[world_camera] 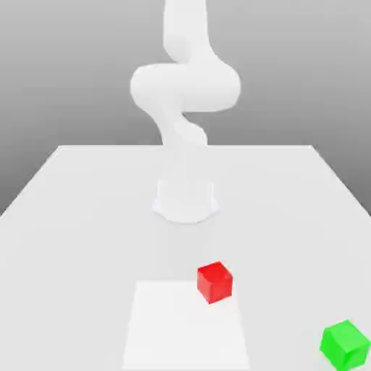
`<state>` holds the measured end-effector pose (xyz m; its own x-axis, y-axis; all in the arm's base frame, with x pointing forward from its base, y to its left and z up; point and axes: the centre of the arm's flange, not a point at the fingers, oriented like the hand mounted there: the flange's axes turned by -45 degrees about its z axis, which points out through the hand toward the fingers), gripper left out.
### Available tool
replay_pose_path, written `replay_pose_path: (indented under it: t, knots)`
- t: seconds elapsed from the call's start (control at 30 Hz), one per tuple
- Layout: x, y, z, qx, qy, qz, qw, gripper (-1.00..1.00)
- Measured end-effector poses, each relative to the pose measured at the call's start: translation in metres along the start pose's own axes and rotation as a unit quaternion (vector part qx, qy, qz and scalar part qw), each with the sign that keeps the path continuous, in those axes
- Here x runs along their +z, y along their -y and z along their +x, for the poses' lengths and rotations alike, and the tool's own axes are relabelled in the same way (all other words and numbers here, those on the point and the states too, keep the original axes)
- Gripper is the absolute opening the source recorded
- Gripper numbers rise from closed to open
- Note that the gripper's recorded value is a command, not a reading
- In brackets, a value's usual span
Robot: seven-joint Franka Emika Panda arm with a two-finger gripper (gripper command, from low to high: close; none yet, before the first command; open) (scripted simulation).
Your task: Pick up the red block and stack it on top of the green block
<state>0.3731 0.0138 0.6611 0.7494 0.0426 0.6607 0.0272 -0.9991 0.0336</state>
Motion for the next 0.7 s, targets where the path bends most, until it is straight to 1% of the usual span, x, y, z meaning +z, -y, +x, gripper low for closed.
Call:
replay_pose_path:
  t: [0.13,0.3,0.43,0.57,0.63,0.7]
  knots:
    - [0.097,0.021,-0.039,-0.050,0.074,0.002,0.996,0.00]
    - [0.196,0.038,-0.115,-0.105,0.165,0.018,0.981,0.00]
    - [0.257,0.048,-0.198,-0.145,0.241,0.043,0.959,0.00]
    - [0.305,0.057,-0.299,-0.185,0.318,0.080,0.926,0.00]
    - [0.320,0.060,-0.325,-0.193,0.334,0.088,0.918,0.00]
    - [0.330,0.061,-0.336,-0.195,0.338,0.090,0.916,0.00]
